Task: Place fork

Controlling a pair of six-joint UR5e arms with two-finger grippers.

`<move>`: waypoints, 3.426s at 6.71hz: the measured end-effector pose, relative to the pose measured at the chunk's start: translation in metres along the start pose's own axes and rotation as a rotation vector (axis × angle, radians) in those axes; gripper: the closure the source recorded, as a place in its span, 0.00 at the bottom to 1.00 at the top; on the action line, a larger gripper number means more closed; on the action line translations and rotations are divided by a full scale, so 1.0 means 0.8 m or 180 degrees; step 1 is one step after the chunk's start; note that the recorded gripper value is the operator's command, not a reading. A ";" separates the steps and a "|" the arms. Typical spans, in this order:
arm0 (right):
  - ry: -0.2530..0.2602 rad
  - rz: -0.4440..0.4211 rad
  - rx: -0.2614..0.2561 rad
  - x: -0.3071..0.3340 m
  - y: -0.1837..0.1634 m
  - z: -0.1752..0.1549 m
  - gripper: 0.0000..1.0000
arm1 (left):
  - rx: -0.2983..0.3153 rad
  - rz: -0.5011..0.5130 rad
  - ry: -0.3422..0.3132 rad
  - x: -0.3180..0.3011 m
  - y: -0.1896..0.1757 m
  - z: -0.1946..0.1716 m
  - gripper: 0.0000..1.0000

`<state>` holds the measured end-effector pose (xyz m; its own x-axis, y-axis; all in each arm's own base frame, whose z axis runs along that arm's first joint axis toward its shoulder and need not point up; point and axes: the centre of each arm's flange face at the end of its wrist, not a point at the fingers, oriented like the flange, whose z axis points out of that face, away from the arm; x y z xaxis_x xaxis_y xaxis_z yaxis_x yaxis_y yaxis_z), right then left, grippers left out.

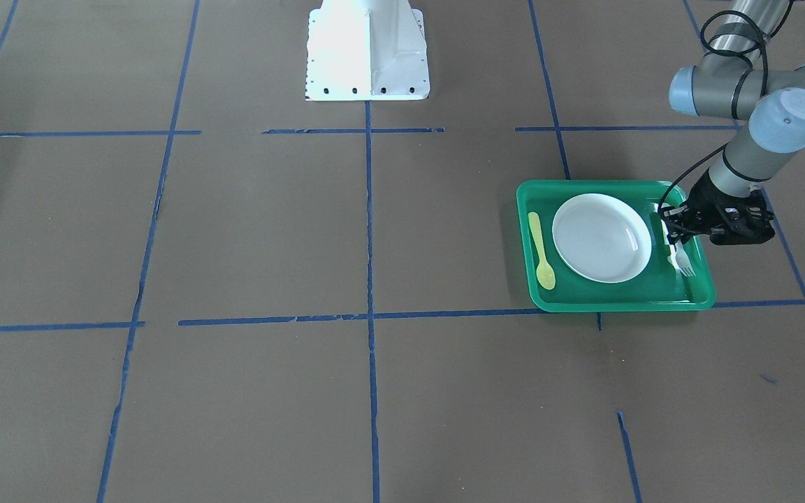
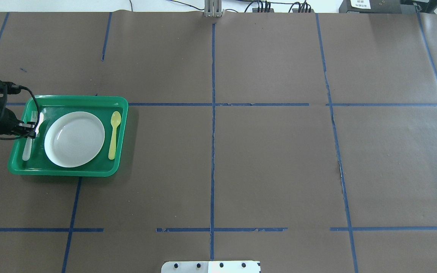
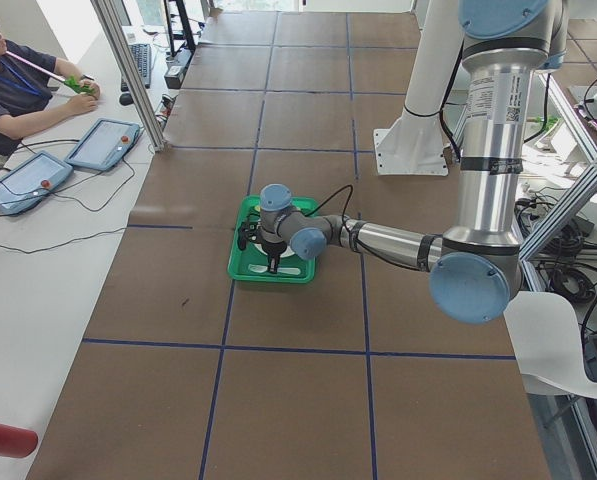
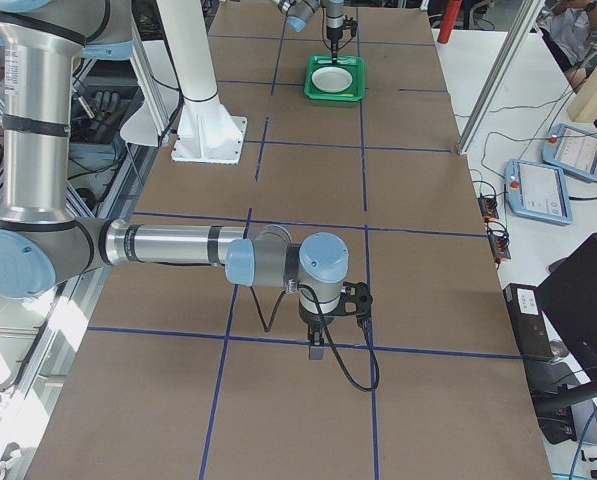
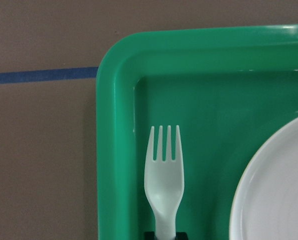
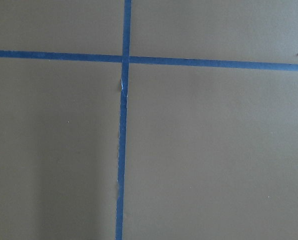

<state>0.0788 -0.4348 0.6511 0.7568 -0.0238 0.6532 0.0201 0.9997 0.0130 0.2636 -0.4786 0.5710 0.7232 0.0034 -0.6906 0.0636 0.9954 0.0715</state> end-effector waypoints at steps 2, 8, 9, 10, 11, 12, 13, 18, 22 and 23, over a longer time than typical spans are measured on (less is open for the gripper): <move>0.0000 0.0002 0.0000 0.000 0.000 0.000 0.00 | 0.0020 -0.0080 0.0044 0.006 -0.002 -0.004 1.00; 0.0000 0.0000 0.0000 0.000 0.000 0.000 0.00 | -0.0003 -0.0107 0.0064 0.012 0.001 -0.002 1.00; 0.0000 0.0001 0.0000 0.000 0.000 0.000 0.00 | -0.0023 -0.0091 0.0065 0.015 0.004 0.002 1.00; 0.0000 0.0001 0.0000 0.000 0.000 0.000 0.00 | -0.0039 -0.0074 0.0065 0.018 0.006 0.005 0.65; 0.0000 0.0001 0.0000 0.000 0.000 0.000 0.00 | -0.0046 -0.0057 0.0066 0.019 0.007 0.006 0.18; 0.0000 0.0000 0.0000 0.000 0.000 0.000 0.00 | -0.0046 -0.0043 0.0068 0.020 0.008 0.006 0.16; 0.0000 -0.0001 0.0000 0.000 0.000 0.000 0.00 | -0.0044 -0.0032 0.0072 0.021 0.008 0.005 0.11; 0.0000 -0.0001 0.0000 0.000 0.000 0.000 0.00 | 0.0137 0.0057 0.0231 0.050 0.007 -0.058 0.00; 0.0000 -0.0001 0.0000 0.000 0.000 0.000 0.00 | 0.0659 0.0712 0.0111 -0.028 -0.054 -0.206 0.00; 0.0000 0.0001 0.0000 0.000 0.000 0.000 0.00 | 0.0524 0.0859 0.0056 -0.070 -0.065 -0.229 0.00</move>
<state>0.0788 -0.4348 0.6511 0.7568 -0.0235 0.6532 0.0199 0.9997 0.0128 0.0938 -0.5134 0.4740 0.7172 0.2683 -0.6431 -0.0175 0.9295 0.3683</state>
